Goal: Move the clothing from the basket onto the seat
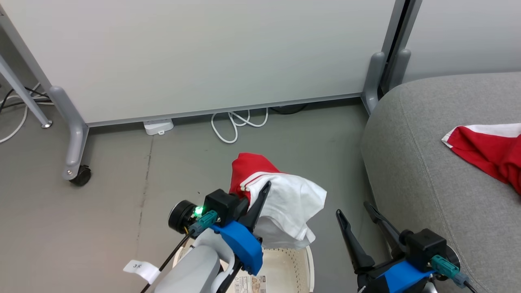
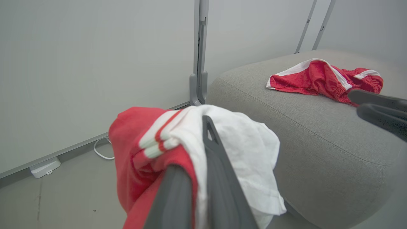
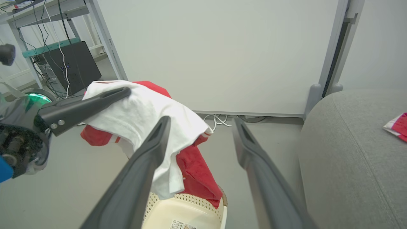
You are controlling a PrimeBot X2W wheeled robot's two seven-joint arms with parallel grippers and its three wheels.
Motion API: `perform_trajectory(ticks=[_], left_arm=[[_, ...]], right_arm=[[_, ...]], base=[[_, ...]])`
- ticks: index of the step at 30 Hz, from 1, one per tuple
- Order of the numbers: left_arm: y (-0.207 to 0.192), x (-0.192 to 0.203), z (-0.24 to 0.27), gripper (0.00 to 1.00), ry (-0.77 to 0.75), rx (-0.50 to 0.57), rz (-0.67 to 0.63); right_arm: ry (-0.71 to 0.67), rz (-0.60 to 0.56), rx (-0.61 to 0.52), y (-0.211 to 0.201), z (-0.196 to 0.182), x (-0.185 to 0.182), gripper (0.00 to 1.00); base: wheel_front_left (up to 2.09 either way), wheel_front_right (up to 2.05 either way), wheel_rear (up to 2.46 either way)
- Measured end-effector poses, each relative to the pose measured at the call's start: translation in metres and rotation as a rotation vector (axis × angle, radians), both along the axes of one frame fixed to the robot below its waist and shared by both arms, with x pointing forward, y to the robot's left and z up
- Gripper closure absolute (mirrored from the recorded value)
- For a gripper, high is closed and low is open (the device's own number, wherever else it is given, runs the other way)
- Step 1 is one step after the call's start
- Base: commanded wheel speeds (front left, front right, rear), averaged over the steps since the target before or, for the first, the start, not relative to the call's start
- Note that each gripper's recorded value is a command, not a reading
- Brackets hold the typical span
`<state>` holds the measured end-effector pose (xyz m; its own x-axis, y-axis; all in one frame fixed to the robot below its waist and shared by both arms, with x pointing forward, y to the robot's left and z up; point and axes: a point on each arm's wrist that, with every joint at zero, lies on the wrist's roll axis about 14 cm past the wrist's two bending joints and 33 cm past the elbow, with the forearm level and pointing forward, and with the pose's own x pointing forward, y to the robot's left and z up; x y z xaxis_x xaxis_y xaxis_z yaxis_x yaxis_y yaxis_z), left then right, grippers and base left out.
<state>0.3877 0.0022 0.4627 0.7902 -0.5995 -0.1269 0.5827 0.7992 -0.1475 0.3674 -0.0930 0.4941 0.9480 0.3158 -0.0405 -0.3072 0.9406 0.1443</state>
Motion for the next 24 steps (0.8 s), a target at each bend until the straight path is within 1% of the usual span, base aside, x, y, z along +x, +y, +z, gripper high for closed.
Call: perform_trajectory(ticks=[13, 24], left_arm=[[-0.014, 0.013, 0.038, 1.0, -0.082, -0.016, -0.046], [-0.028, 0.017, 0.073, 1.0, -0.15, -0.033, -0.098]], right_arm=[[0.009, 0.049, -0.005, 0.015, 0.0, -0.002, 0.0], [0.017, 0.05, -0.003, 0.015, -0.001, -0.007, 0.0]], base=[[0.0, 0.0, 0.0], [0.0, 0.0, 0.0]])
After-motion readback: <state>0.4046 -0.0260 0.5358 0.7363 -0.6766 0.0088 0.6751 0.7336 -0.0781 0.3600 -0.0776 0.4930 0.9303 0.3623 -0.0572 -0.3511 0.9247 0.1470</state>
